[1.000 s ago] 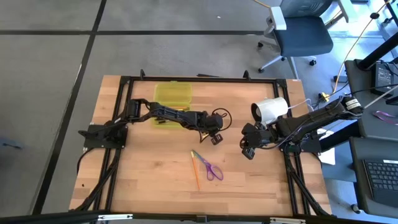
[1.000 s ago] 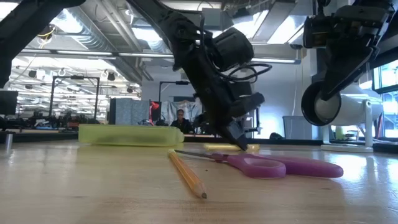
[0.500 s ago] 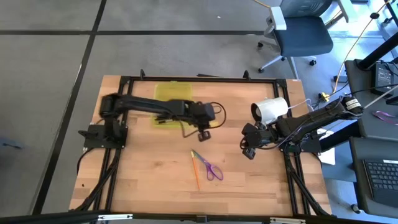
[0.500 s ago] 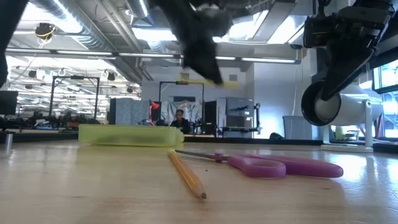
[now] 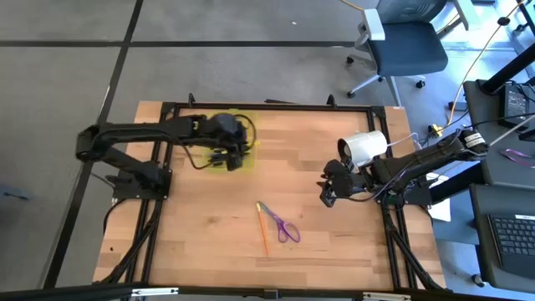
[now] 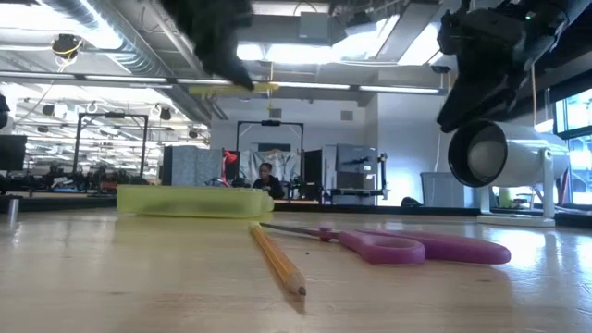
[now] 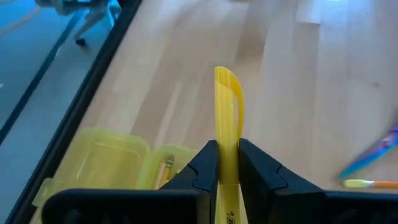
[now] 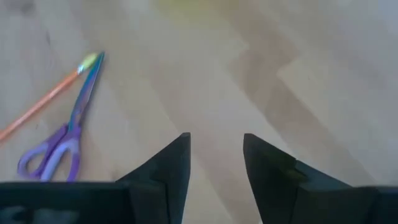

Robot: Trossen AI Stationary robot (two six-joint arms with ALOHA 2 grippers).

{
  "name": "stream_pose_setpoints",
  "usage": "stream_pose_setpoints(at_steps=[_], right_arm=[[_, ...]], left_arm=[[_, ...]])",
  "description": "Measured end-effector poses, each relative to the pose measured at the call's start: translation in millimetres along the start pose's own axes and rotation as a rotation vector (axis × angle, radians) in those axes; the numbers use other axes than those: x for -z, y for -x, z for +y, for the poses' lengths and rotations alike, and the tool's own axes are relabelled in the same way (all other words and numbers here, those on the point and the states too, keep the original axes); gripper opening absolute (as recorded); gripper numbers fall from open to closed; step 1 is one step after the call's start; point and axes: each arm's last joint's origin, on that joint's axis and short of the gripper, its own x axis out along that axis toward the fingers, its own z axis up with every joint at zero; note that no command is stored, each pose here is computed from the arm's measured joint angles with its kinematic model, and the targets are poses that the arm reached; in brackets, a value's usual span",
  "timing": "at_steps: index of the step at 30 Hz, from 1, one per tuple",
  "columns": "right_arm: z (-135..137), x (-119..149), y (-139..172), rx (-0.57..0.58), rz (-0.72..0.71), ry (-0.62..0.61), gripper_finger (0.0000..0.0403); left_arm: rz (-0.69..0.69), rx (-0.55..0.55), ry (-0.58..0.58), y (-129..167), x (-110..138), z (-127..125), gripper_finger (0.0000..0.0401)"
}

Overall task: Pick & place school supplies into a supply box
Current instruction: Put the yellow pen into the yellow supply box

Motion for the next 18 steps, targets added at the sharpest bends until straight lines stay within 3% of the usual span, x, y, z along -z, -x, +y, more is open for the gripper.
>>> stream_pose_setpoints(at_steps=[5,9,12,18], right_arm=[[2.7,-5.9,0.3,0.012,-0.093,-0.031,0.0152],[5.0,-8.9,0.6,-0.006,-0.126,-0.051,0.0152],[6.3,-10.4,0.8,-0.018,-0.141,-0.066,0.0152],[7.2,-11.5,0.9,-0.029,-0.152,-0.112,0.0152]], left_arm=[[-0.014,0.052,-0.01,-20.4,44.5,23.3,0.0035],[0.022,0.027,-0.034,-36.2,73.7,43.3,0.0036],[0.018,0.024,-0.044,-46.1,87.4,58.3,0.0039],[0.006,0.121,-0.031,-65.0,108.5,78.3,0.0035]])
